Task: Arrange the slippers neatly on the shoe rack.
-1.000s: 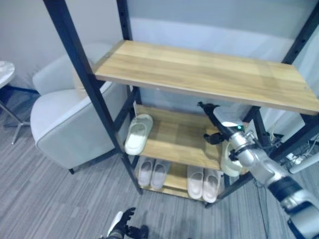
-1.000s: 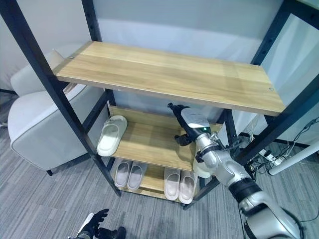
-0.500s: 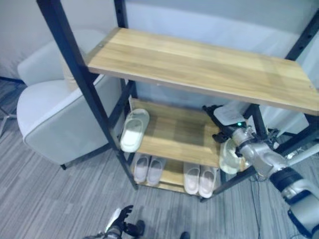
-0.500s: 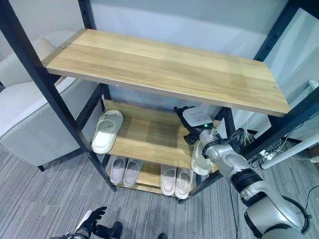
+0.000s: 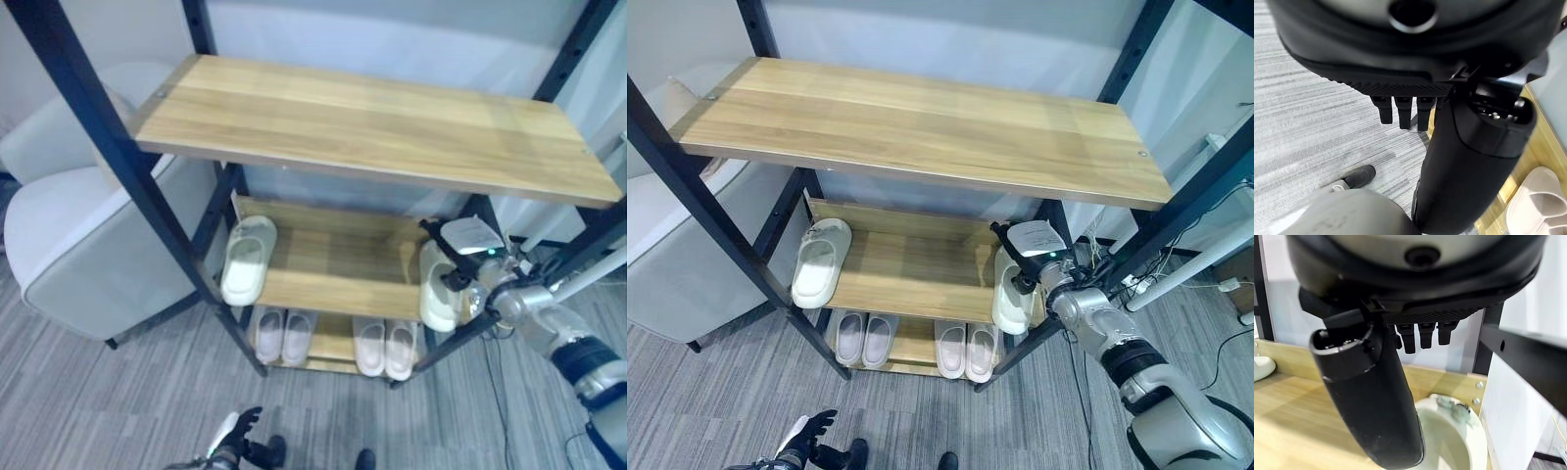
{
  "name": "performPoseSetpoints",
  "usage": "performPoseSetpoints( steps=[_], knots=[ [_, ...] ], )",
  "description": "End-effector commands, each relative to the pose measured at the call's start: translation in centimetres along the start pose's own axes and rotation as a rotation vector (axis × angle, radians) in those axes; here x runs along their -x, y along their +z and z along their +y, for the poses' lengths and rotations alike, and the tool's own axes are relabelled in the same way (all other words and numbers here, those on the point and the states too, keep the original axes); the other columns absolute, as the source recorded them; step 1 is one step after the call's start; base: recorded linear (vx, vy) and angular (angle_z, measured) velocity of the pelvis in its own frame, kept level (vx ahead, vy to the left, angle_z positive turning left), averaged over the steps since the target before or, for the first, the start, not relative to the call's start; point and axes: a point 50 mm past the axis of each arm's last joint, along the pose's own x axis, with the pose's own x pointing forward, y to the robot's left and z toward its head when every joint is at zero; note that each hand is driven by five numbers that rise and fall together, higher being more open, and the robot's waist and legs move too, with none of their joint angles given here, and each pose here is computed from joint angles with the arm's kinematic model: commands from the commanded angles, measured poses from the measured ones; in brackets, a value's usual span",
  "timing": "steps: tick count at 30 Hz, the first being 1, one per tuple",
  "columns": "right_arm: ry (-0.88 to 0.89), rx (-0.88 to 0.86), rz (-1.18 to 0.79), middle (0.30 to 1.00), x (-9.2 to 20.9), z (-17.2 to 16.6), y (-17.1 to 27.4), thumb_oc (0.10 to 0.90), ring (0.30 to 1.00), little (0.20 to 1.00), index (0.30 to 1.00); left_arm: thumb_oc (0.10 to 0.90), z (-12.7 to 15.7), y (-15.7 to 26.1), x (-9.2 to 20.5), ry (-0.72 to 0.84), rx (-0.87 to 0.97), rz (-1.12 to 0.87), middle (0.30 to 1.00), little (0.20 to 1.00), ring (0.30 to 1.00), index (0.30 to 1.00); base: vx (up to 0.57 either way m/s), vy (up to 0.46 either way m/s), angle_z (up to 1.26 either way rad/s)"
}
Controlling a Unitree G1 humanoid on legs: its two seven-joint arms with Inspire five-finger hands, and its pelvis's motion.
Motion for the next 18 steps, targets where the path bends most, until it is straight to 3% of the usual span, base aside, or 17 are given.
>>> performPoseSetpoints(
  steps=[1, 14, 15, 16, 17, 18],
  knots=[
    [-0.162, 0.060, 0.043, 0.900, -0.5, -5.0, -2.0, 0.800, 0.900, 0.900, 0.900, 0.800, -2.0, 2.1, -0.4, -0.075, -0.047, -0.073, 0.900, 0.900, 0.900, 0.900, 0.00, 0.000, 0.00],
    [-0.066, 0.139, 0.121, 0.900, -2.6, -4.8, -2.7, 0.800, 0.900, 0.900, 0.900, 0.800, -0.3, 2.7, -1.0, -0.029, -0.056, -0.086, 0.900, 0.900, 0.900, 0.900, -0.02, -0.007, -0.02],
    [-0.064, 0.143, 0.131, 0.855, -2.7, -4.9, -2.8, 0.770, 0.855, 0.855, 0.855, 0.800, -0.1, 2.7, -1.0, -0.024, -0.058, -0.087, 0.900, 0.900, 0.900, 0.900, -0.05, -0.011, 0.06],
    [-0.049, 0.144, 0.156, 0.531, -2.7, -4.9, -3.3, 0.554, 0.531, 0.531, 0.531, 0.800, 0.3, 2.9, -1.2, -0.013, -0.057, -0.092, 0.900, 0.900, 0.900, 0.900, -0.03, -0.002, 0.06],
    [-0.050, 0.145, 0.156, 0.300, -2.8, -4.9, -3.2, 0.400, 0.300, 0.300, 0.300, 0.800, 0.3, 3.0, -1.2, -0.013, -0.056, -0.092, 0.900, 0.900, 0.900, 0.900, -0.03, 0.007, 0.10],
    [-0.037, 0.136, 0.176, 0.300, -2.9, -4.6, -3.5, 0.400, 0.300, 0.300, 0.300, 0.800, 0.5, 3.1, -1.3, -0.004, -0.056, -0.094, 0.900, 0.900, 0.900, 0.900, -0.01, 0.003, 0.13]
  ],
)
